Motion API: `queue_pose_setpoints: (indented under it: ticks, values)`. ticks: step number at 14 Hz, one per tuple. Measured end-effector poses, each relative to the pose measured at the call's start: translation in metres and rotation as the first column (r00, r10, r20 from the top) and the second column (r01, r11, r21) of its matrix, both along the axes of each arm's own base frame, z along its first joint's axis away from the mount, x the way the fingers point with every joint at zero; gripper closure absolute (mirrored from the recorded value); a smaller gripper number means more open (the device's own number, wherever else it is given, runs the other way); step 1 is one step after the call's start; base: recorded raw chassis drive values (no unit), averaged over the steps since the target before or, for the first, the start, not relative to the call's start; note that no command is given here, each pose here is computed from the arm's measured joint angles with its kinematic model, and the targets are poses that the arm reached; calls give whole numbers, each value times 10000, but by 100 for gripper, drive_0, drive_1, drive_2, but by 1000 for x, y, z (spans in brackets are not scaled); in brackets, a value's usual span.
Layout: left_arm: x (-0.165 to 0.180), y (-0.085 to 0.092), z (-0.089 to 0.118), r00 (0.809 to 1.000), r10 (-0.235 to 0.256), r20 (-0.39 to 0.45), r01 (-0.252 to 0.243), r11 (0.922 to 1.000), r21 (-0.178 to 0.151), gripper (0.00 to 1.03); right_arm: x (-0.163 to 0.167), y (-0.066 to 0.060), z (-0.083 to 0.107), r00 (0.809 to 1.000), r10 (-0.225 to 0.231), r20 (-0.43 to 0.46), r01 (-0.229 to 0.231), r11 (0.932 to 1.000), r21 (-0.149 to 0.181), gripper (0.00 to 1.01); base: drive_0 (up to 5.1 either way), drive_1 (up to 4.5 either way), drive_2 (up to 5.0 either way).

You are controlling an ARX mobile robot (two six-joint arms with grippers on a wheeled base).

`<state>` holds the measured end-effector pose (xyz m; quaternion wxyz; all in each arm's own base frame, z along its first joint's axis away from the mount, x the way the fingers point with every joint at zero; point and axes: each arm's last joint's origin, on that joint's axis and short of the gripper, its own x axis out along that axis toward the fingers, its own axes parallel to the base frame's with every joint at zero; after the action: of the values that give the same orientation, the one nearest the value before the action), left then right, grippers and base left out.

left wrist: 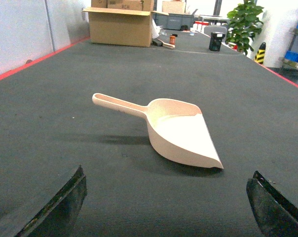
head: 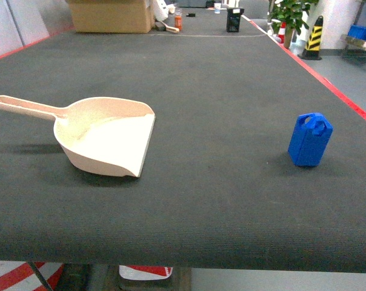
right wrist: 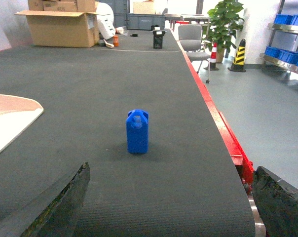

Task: Place part in tray to right shelf

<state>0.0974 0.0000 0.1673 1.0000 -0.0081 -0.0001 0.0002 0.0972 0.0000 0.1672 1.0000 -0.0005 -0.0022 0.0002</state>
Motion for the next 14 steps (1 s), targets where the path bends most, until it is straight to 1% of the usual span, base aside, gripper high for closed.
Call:
queue_pose_setpoints:
  ticks: [7, 8, 9, 10, 11, 12, 13, 14]
  values:
    - [0, 0, 0, 10000, 0, 0, 0, 10000, 0, 5, 0, 0, 0, 10000, 0, 0, 0, 10000, 0, 3, 0, 0, 0]
    - [0, 0, -2, 9998, -46, -214, 45, 10000, -51, 5, 0, 0, 0, 10000, 0, 0, 0, 10000, 0, 3, 0, 0, 0]
    - [5, -1, -4, 9916, -591, -1155, 517, 9965, -663, 5, 0, 0, 0, 10000, 0, 0, 0, 10000, 0, 3, 0, 0, 0]
    - [14, -2, 0, 9841, -1079, -1410, 868, 9851, -1487, 5, 0, 0, 0, 10000, 0, 4, 0, 10000, 0, 3, 0, 0, 0]
    - [21, -2, 4, 9796, -1489, -1350, 1164, 9679, -2228, 5, 0, 0, 0, 10000, 0, 4, 0, 10000, 0, 3, 0, 0, 0]
    - [37, -1, 14, 9722, -2068, -1099, 1598, 9289, -3340, 5, 0, 0, 0, 10000, 0, 0, 0, 10000, 0, 3, 0, 0, 0]
    - [56, 0, 20, 9621, -2557, -949, 1920, 8821, -4303, 5, 0, 0, 0, 10000, 0, 0, 0, 10000, 0, 3, 0, 0, 0]
    - [68, 2, 22, 9570, -2760, -893, 2023, 8558, -4761, 5, 0, 0, 0, 10000, 0, 0, 0, 10000, 0, 3, 0, 0, 0]
